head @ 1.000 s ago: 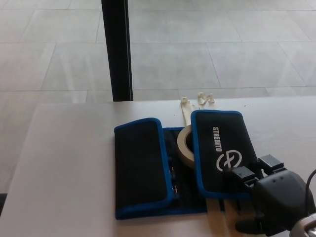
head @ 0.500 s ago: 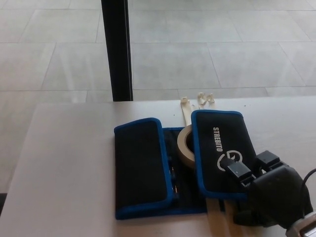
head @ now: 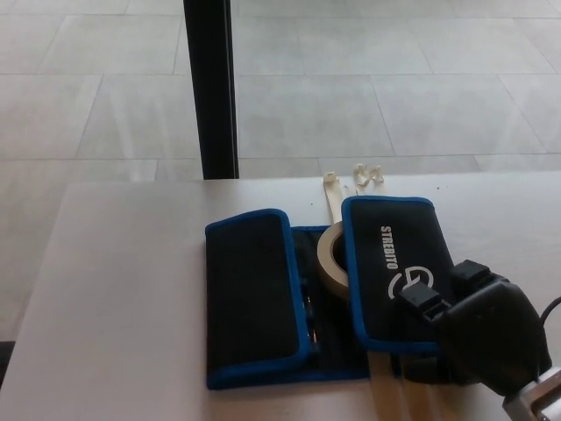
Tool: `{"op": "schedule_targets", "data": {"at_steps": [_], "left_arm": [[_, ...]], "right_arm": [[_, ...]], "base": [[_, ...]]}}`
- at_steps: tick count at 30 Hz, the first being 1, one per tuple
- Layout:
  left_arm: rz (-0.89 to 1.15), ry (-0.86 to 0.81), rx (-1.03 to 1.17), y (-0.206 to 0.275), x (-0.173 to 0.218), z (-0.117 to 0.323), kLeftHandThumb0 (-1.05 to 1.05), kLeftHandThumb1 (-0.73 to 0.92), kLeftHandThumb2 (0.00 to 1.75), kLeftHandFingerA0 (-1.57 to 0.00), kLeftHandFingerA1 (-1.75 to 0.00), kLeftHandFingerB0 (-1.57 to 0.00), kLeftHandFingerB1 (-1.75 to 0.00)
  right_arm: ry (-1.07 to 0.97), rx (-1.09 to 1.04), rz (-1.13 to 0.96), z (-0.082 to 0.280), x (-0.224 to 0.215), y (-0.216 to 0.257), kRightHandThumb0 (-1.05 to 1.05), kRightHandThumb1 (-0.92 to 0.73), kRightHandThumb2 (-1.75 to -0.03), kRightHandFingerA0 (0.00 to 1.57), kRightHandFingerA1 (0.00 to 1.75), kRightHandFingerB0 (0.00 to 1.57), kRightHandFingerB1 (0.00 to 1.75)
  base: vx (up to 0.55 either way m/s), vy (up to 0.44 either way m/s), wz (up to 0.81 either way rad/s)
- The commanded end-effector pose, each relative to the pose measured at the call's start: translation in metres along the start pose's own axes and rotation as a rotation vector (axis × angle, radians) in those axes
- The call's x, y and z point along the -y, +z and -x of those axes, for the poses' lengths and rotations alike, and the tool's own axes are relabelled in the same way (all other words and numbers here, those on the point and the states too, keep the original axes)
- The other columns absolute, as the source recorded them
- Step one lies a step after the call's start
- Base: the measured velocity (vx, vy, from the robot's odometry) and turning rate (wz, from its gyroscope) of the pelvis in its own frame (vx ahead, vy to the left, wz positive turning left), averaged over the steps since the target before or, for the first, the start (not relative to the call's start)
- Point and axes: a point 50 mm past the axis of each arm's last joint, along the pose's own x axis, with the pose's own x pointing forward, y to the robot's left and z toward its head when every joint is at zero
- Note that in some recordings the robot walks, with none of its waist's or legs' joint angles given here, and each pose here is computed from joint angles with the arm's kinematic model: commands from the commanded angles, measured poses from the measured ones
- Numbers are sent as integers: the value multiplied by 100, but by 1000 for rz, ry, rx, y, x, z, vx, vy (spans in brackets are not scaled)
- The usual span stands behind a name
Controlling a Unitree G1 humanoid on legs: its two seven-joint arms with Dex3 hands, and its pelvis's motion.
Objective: The robot uses its right hand to open a black folded toolkit cover kept in the middle of the desk
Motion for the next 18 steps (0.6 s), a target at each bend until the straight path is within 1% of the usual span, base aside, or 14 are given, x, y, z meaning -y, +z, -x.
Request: {"op": "schedule_targets", "data": {"at_steps": [1,2,3,4,5,6,7,8,11,12,13,14,15,18], "left_arm": [[17,14,8,2,-6,1,-87,89,67,-43,-54,-38,-39],[11,17,6,2,-6,1,-87,89,67,-43,-54,-38,-39],[6,16,8,2,-6,1,-92,75,84,-42,-58,-34,-44],[13,1,14,3,-6,1,-93,76,86,-36,-56,-30,-44],[19,-4,16,4,-6,1,-85,91,67,-39,-53,-35,-39],[20,-2,16,4,-7,1,-85,91,67,-39,-53,-35,-39],[1,-4,14,4,-6,1,-86,91,68,-40,-52,-36,-38],[-3,-4,16,4,-6,1,-84,92,68,-41,-51,-37,-38],[7,-8,15,5,-6,1,-84,91,67,-40,-52,-36,-39],[10,4,15,4,-5,1,-82,70,108,-38,-60,-32,-52],[-5,8,11,5,-5,0,-87,91,67,-43,-53,-40,-38],[-8,5,14,6,-6,1,-86,91,67,-42,-54,-38,-39],[-2,2,17,6,-6,1,-88,90,67,-41,-53,-37,-38],[28,2,22,7,-6,1,-87,89,67,-42,-53,-37,-39]], "right_arm": [[-59,-9,40,2,1,-7,-35,-58,-65,89,156,83,62],[-62,-13,48,3,0,-8,-35,-58,-65,89,156,83,62],[-63,-14,54,3,-1,-8,-35,-58,-65,86,154,83,63],[-57,-22,72,5,-1,-12,-31,-59,-61,87,156,84,60],[-57,-27,80,5,-2,-13,-31,-58,-61,88,150,85,62],[-61,-31,87,5,-2,-14,-31,-58,-61,88,150,85,62],[-80,-51,82,5,-2,-17,-31,-55,-61,88,144,88,71],[-79,-53,87,5,-2,-18,-32,-57,-59,88,141,87,78],[-65,-74,108,5,-4,-21,-31,-58,-58,88,141,88,82],[-51,-79,76,5,-4,-22,-30,-58,-62,85,148,86,84],[-42,-70,84,7,-6,-23,-30,-59,-59,86,144,89,71],[-22,-65,95,8,-7,-24,-32,-58,-59,84,140,86,70],[-10,-66,98,8,-8,-24,-33,-57,-58,84,130,85,60],[25,-73,88,10,-12,-23,-33,-60,-59,79,131,78,49]], "base": [[0,0,0],[0,0,0],[0,0,0],[0,0,0],[0,0,0],[0,0,0],[0,0,0],[0,0,0],[0,0,0],[0,0,0],[0,0,0],[0,0,0],[0,0,0],[0,0,0]]}}
